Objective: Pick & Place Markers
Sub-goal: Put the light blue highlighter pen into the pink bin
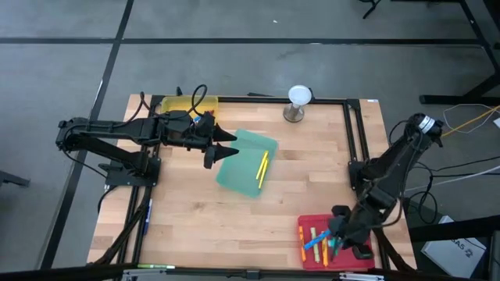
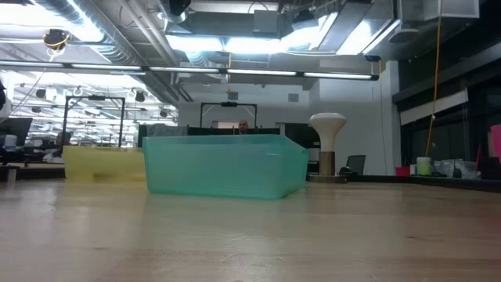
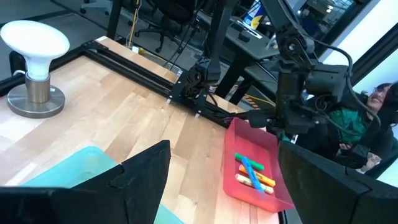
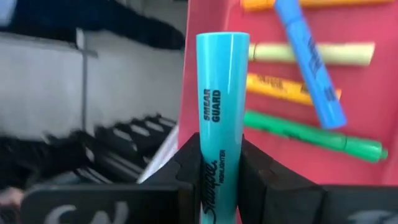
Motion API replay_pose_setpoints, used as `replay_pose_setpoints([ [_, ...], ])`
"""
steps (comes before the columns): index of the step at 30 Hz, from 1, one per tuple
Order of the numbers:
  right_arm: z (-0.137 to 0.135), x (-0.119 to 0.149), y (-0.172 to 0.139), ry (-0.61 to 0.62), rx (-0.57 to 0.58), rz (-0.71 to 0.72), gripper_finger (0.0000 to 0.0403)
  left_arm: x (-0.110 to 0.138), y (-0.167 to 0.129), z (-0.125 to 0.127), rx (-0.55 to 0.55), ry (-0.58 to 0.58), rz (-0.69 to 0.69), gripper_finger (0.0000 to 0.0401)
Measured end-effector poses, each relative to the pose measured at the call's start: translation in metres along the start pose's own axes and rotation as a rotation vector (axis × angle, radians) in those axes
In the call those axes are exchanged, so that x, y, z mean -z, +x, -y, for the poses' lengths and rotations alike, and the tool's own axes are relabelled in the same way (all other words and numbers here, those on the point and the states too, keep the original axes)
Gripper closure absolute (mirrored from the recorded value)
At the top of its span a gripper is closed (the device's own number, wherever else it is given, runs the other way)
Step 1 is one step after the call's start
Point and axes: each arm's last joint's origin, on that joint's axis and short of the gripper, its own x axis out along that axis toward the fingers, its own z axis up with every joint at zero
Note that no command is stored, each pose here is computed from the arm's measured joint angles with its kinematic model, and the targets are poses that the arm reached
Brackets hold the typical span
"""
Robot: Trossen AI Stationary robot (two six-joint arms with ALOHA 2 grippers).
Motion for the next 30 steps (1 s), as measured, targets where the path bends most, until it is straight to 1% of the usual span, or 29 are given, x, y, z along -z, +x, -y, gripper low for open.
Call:
replay_pose_setpoints([
  [4, -0.003, 0.015, 0.005, -0.131, 0.043, -0.085, 0.0341, 0.000, 0.000, 0.000, -0.001, 0.023, 0.000, 0.0114],
  [8, -0.001, 0.028, 0.011, -0.298, 0.104, -0.190, 0.0341, 0.000, 0.000, 0.000, 0.000, 0.026, -0.001, 0.0114],
  [14, 0.005, 0.035, 0.021, -0.500, 0.159, -0.316, 0.0340, 0.000, 0.000, 0.001, 0.004, 0.026, -0.003, 0.0114],
  [20, 0.008, 0.035, 0.037, -0.751, 0.131, -0.408, 0.0339, 0.001, 0.000, 0.001, 0.006, 0.026, -0.005, 0.0114],
  [25, 0.010, 0.034, 0.047, -0.858, 0.119, -0.449, 0.0338, 0.001, 0.000, 0.001, 0.006, 0.024, -0.004, 0.0114],
  [30, 0.008, 0.031, 0.050, -1.014, 0.097, -0.426, 0.0335, 0.001, 0.000, 0.001, 0.006, 0.024, -0.005, 0.0114],
])
